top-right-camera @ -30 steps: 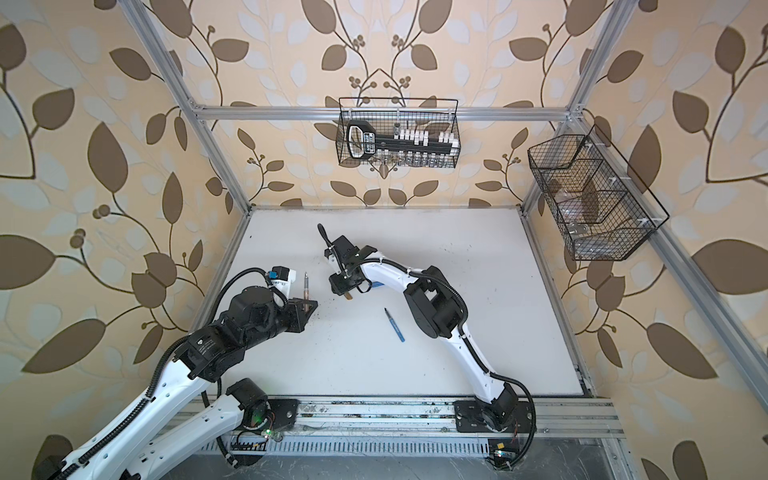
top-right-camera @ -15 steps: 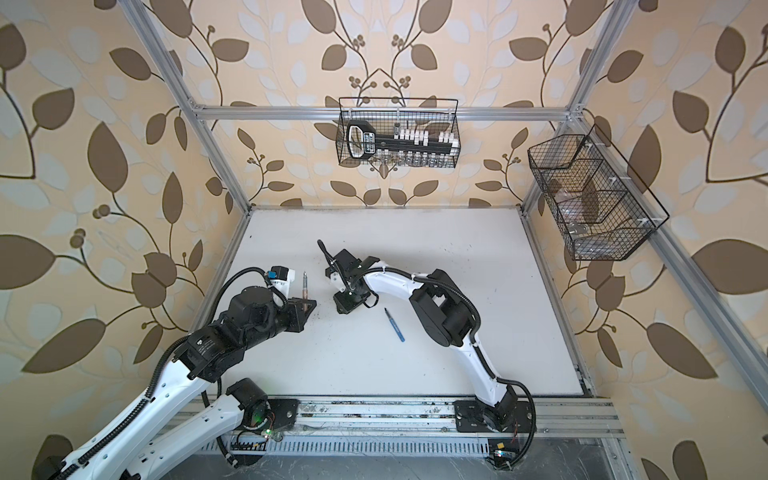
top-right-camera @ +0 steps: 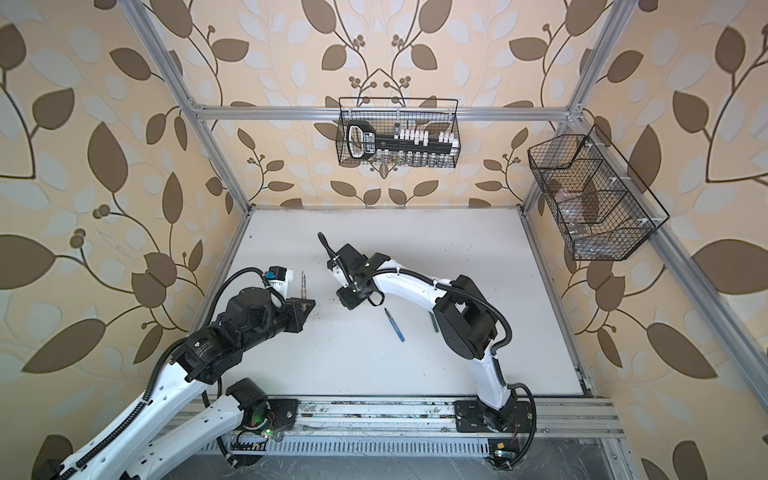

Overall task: Insert the pens into the pen caps
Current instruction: 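Lower the right gripper and grasp the tan pen cap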

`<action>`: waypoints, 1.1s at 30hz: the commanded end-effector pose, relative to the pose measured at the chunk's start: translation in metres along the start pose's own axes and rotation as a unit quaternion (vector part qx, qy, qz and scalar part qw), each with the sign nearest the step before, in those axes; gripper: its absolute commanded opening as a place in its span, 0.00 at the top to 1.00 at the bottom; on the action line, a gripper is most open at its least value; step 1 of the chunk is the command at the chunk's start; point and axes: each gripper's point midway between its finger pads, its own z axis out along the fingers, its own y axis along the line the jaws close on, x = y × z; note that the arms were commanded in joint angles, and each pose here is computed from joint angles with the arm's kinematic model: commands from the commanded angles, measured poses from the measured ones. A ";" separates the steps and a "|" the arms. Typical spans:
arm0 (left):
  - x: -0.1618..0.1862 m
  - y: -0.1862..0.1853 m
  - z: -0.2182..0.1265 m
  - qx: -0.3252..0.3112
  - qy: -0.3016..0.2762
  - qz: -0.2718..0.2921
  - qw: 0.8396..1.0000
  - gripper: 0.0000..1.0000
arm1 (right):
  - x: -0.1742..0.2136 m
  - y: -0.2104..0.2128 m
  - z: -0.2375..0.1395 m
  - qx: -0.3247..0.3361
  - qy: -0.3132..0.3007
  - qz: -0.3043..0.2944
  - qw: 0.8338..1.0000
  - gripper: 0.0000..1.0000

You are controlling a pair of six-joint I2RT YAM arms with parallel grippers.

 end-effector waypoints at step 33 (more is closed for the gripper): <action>-0.012 0.013 -0.013 -0.042 -0.031 -0.009 0.999 0.92 | 0.030 -0.018 0.079 0.106 0.119 -0.053 0.986 0.70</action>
